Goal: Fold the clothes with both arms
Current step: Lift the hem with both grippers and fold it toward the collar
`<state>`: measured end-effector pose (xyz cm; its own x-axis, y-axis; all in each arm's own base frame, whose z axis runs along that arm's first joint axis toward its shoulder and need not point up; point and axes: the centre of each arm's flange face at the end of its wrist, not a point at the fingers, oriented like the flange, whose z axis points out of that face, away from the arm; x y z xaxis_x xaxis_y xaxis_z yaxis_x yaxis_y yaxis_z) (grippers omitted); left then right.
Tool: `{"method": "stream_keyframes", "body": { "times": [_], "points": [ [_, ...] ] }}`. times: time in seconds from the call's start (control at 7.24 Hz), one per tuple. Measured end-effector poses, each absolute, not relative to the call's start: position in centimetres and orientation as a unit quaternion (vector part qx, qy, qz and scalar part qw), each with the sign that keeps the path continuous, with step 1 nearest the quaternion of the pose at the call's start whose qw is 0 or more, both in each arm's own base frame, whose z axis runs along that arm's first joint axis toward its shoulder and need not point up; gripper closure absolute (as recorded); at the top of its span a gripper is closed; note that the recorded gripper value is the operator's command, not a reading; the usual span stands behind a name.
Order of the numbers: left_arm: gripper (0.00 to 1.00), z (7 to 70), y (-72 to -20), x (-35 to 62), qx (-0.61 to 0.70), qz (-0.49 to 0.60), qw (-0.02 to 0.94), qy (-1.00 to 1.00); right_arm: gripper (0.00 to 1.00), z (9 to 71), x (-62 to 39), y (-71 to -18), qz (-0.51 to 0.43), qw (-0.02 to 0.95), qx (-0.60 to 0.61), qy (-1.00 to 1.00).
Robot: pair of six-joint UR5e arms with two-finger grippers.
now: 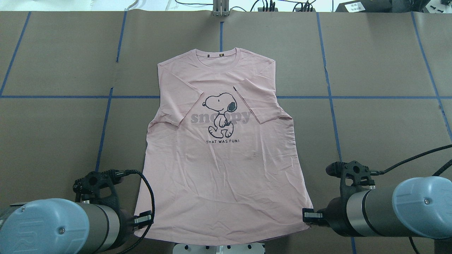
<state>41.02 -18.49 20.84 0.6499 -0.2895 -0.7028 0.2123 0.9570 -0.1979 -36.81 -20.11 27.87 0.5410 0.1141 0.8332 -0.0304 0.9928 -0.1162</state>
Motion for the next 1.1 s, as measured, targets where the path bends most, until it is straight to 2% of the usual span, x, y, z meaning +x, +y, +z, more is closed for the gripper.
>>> {"method": "stream_keyframes", "body": {
  "times": [0.28,0.41,1.1],
  "points": [
    [1.0,20.8,-20.3,41.3,-0.025,-0.128,0.909,0.396,1.0,27.4,-37.4,-24.2,0.044,0.873,-0.002,-0.485],
    [1.0,20.9,-23.1,40.9,0.001,-0.126,0.909,0.397,1.0,27.1,-37.5,-28.1,0.041,0.872,0.035,-0.487],
    [1.0,24.2,-41.7,41.1,0.115,-0.16,0.897,0.395,1.0,25.5,-40.3,-50.8,0.096,0.882,0.128,-0.444]
  ]
}}
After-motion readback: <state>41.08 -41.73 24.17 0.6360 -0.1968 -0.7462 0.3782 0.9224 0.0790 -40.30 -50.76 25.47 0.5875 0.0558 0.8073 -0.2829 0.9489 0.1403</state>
